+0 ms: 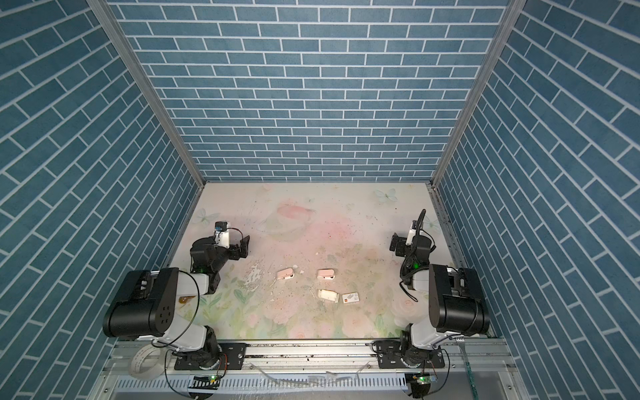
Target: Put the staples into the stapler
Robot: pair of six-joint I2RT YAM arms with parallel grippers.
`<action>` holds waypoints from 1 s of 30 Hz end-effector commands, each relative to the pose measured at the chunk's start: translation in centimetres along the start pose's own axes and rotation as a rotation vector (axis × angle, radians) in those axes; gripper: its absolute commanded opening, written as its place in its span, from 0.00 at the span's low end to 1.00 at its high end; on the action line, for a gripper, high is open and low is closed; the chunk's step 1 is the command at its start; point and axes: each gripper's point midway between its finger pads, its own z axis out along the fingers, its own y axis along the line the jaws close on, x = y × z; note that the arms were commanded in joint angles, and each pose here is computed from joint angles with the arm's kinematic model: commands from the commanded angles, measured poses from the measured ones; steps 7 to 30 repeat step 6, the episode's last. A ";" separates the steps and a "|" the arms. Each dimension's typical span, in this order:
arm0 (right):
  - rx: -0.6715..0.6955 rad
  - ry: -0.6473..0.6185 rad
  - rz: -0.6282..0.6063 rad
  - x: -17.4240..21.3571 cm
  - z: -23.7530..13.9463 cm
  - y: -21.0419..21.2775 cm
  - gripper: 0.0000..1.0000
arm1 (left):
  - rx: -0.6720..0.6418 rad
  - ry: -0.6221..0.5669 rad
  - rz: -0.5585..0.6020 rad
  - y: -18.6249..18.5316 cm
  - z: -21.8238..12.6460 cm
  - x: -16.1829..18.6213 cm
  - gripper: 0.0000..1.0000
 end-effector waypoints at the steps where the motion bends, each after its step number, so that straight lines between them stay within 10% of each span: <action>1: -0.005 -0.012 -0.044 -0.6 0.2 0.1 0.99 | -0.004 -0.031 0.009 0.1 0.2 -1.1 1.00; 30: -0.005 -0.014 -0.046 -0.6 0.1 0.2 0.99 | -0.003 -0.032 0.009 0.0 0.2 -1.1 0.99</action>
